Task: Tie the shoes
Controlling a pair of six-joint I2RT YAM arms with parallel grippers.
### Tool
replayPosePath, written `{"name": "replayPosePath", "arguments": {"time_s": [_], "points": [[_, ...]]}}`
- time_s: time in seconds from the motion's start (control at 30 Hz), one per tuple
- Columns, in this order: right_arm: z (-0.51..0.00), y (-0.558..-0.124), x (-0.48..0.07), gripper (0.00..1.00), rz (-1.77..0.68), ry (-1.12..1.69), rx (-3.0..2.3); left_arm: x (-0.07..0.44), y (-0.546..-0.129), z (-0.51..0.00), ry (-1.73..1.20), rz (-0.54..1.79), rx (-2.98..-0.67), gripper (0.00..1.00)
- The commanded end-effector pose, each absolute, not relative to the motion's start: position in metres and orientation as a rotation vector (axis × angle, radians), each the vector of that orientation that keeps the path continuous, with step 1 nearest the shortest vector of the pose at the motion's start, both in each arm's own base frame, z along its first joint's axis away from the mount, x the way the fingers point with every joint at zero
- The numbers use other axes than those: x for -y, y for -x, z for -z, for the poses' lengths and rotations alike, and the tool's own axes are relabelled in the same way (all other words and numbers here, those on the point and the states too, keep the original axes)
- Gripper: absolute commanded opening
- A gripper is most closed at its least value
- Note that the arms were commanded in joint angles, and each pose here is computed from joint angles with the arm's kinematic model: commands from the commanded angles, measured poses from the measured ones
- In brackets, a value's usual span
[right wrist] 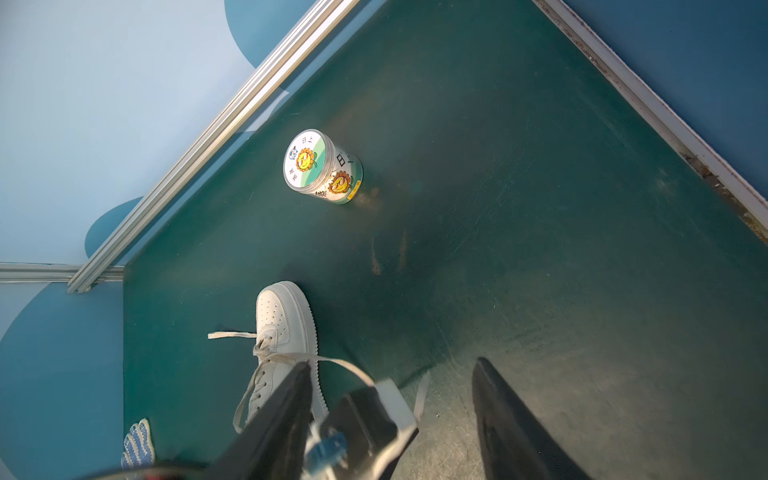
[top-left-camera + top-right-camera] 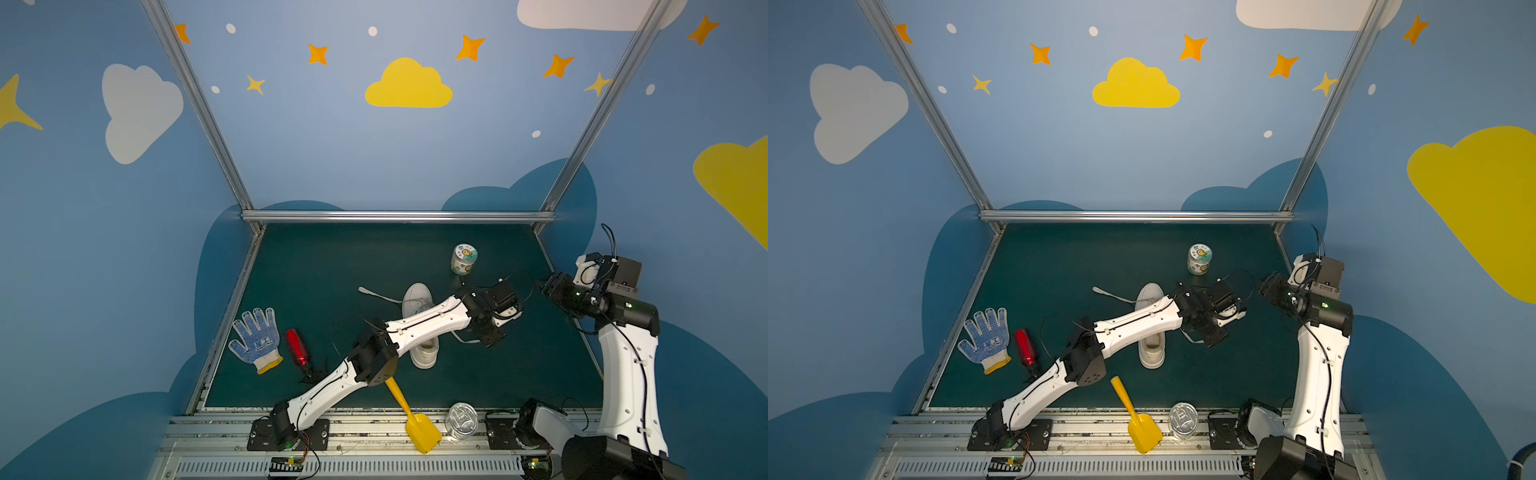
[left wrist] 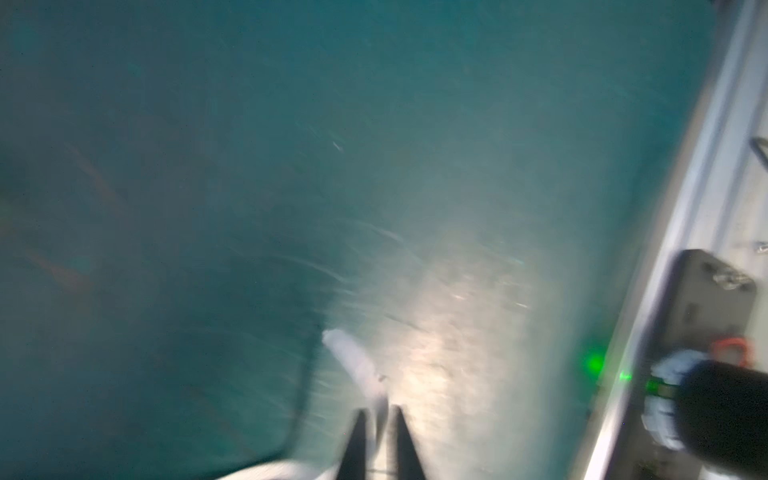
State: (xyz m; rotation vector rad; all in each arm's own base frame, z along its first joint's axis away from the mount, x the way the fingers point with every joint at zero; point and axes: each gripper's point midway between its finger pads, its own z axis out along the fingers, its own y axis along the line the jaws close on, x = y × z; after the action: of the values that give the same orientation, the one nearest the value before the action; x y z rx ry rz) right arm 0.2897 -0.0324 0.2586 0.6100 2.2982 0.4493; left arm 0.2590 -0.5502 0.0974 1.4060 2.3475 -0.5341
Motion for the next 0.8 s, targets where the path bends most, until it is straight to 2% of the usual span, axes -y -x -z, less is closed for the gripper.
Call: {"name": "replayPosePath", "arguments": {"time_s": [0.0, 0.07, 0.1, 0.23, 0.4, 0.6, 0.77], "points": [[-0.257, -0.294, 0.035, 0.62, -0.452, -0.616, -2.301, 0.542, -0.295, -0.09, -1.338, 0.482, -2.357, 0.39], [-0.257, -0.295, 0.035, 0.62, -0.451, -0.618, -2.305, 0.539, -0.309, -0.097, -1.296, 0.496, -2.354, 0.54], [-0.257, -0.296, 0.036, 0.62, -0.452, -0.618, -2.309, 0.537, -0.315, -0.102, -1.276, 0.504, -2.35, 0.57], [-0.247, -0.296, 0.037, 0.62, -0.438, -0.623, -2.33, 0.525, -0.336, -0.123, -1.188, 0.5, -2.349, 0.59], [-0.201, -0.285, 0.04, 0.62, -0.424, -0.752, -2.473, 0.51, -0.347, -0.157, -1.134, 0.523, -2.33, 0.61], [-0.16, -0.27, 0.011, 0.6, -0.587, -0.856, -2.721, 0.476, -0.367, -0.202, -1.019, 0.537, -2.325, 0.65], [-0.134, -0.265, -0.041, 0.61, -0.736, -0.76, -2.849, 0.43, -0.38, -0.227, -0.958, 0.489, -2.358, 0.68]]}}
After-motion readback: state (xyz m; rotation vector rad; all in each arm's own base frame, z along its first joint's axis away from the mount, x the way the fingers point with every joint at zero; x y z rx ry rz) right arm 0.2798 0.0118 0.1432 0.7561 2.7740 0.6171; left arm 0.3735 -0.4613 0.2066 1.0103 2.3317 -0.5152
